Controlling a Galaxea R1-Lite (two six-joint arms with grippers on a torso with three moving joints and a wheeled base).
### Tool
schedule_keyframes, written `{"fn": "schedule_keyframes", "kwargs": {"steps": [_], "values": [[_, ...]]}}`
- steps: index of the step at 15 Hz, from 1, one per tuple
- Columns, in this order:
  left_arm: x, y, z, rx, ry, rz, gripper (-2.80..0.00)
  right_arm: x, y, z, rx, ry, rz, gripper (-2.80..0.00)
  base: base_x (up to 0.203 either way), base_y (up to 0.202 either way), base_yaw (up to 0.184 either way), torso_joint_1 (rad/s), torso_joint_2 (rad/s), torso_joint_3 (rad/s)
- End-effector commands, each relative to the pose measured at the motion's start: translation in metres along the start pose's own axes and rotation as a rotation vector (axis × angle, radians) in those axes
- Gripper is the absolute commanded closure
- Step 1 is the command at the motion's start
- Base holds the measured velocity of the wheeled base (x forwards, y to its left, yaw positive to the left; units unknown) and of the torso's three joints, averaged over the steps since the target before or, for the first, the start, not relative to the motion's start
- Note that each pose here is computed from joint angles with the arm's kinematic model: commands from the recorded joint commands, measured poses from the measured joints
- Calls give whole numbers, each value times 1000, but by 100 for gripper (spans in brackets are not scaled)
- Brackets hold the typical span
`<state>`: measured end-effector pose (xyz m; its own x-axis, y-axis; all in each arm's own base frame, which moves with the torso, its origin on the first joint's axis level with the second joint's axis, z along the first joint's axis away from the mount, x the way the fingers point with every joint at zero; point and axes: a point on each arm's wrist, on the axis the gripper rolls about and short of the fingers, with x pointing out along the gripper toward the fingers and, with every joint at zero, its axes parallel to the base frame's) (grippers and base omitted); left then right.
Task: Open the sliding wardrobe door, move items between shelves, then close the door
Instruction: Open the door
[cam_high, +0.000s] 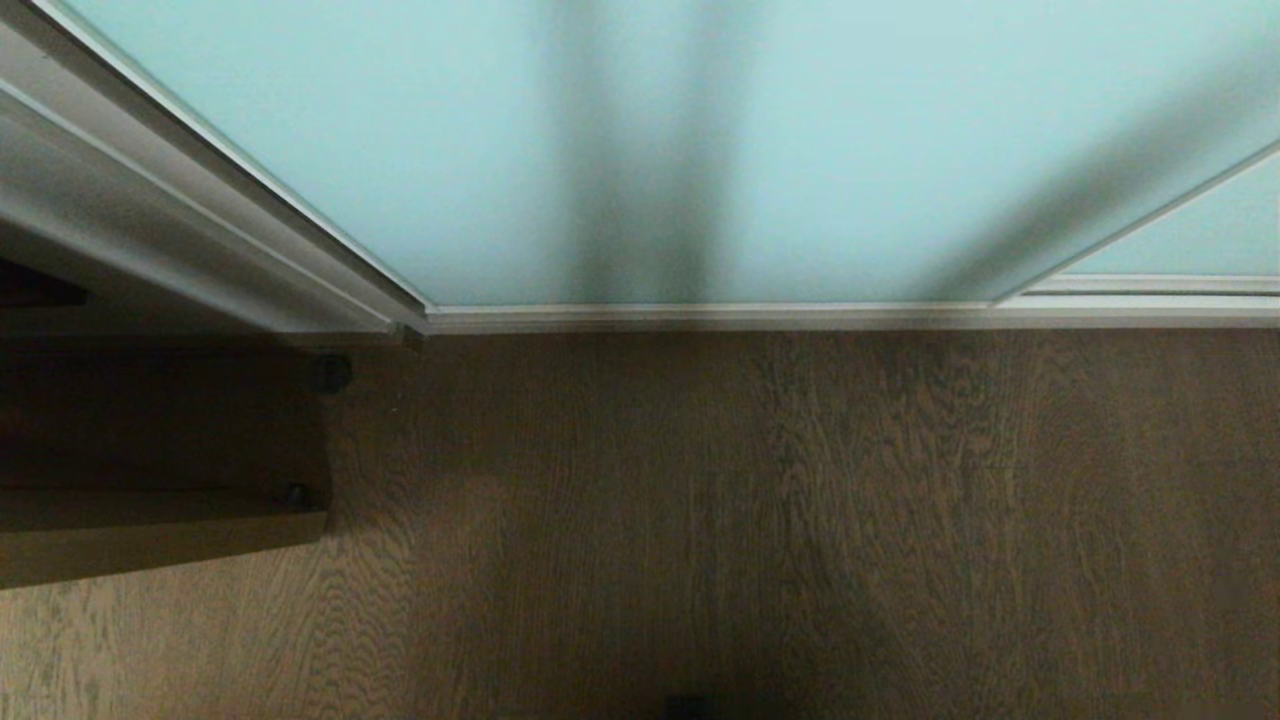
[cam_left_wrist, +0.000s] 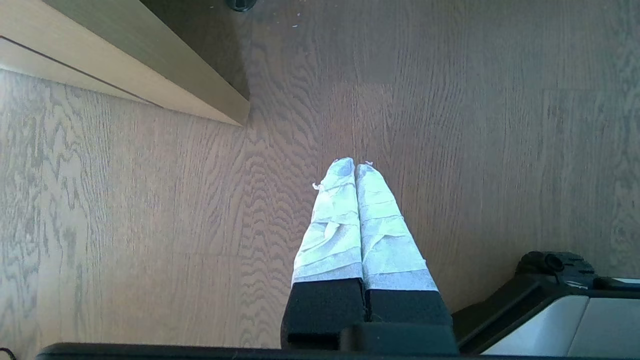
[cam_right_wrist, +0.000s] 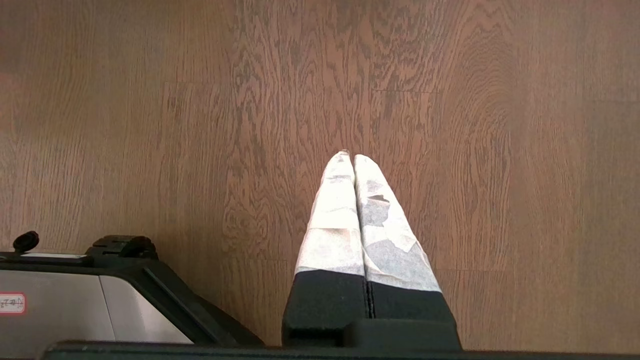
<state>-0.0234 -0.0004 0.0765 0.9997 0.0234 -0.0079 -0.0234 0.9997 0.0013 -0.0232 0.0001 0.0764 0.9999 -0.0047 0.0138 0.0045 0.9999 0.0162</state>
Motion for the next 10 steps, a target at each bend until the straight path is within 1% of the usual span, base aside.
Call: {"fn": "schedule_keyframes", "kwargs": {"steps": [1,10], "values": [[0,0,0,0,0,0,0,0,0,-1,1,8,0,0,0,0,0,0,0,0],[0,0,0,0,0,1,0,0,0,0,1,6,0,0,0,0,0,0,0,0]]}}
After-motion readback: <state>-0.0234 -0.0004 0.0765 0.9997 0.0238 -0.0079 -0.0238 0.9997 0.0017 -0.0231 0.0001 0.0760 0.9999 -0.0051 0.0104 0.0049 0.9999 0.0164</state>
